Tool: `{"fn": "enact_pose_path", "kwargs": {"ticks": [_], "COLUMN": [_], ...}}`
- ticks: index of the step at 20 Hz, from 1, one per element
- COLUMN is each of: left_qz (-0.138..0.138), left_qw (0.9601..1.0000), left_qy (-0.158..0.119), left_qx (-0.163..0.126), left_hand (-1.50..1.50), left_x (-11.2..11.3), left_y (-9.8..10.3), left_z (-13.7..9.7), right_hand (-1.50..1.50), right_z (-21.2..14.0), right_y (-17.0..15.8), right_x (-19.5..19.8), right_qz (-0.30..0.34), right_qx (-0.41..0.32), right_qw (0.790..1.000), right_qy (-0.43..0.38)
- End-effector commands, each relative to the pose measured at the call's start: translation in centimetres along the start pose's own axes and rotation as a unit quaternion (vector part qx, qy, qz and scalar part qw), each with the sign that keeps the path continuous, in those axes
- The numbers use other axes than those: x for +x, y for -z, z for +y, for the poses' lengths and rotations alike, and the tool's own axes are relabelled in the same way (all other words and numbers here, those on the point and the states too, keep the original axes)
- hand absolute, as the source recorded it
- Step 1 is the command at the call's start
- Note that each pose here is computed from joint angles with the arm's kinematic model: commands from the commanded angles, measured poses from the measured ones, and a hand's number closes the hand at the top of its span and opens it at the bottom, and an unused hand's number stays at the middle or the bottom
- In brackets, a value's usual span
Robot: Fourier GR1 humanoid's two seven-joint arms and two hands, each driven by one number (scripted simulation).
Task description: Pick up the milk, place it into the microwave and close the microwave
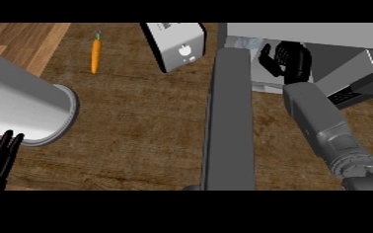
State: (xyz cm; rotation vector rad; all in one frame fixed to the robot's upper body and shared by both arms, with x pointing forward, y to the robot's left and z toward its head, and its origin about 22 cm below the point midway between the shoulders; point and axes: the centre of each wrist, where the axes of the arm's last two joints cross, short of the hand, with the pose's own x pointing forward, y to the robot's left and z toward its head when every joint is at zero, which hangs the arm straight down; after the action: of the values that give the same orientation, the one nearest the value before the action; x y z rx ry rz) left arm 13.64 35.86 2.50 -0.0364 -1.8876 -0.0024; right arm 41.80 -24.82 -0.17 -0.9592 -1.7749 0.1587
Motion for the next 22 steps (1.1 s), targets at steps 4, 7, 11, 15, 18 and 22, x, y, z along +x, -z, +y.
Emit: {"fn": "enact_pose_path", "kwargs": {"ticks": [4,7,11,15,18,22], "left_qz": [0.009,0.008,0.01,0.01,0.002,0.011], "left_qw": [1.0,0.9999,0.9998,0.9999,0.9999,0.9997], "left_qy": [-0.001,-0.01,0.0,-0.009,-0.005,-0.013], "left_qx": [-0.003,-0.009,-0.015,-0.011,-0.015,-0.017], "left_hand": [-1.5,-1.5,-1.5,-1.5,-1.5,-1.5], "left_x": [-0.6,-1.0,-0.9,-1.2,-1.5,-2.4], "left_y": [0.6,1.0,1.7,1.5,2.4,1.4], "left_z": [-0.6,-0.5,-0.2,-0.3,-0.3,-0.6], "right_hand": [1.5,-1.5,-1.5,-1.5,-1.5,-1.5], "right_z": [-0.5,-0.2,0.5,-0.2,1.2,1.6], "right_y": [-0.5,-0.6,-0.3,0.7,-0.1,-0.2], "right_x": [-1.0,-0.8,0.2,0.5,1.3,1.7], "right_qz": [-0.003,-0.019,-0.032,-0.027,-0.044,-0.036], "right_qx": [-0.005,0.011,0.018,-0.003,0.003,0.018], "right_qw": [0.999,0.998,0.997,0.998,0.997,0.997], "right_qy": [-0.046,-0.056,-0.064,-0.058,-0.063,-0.061]}}
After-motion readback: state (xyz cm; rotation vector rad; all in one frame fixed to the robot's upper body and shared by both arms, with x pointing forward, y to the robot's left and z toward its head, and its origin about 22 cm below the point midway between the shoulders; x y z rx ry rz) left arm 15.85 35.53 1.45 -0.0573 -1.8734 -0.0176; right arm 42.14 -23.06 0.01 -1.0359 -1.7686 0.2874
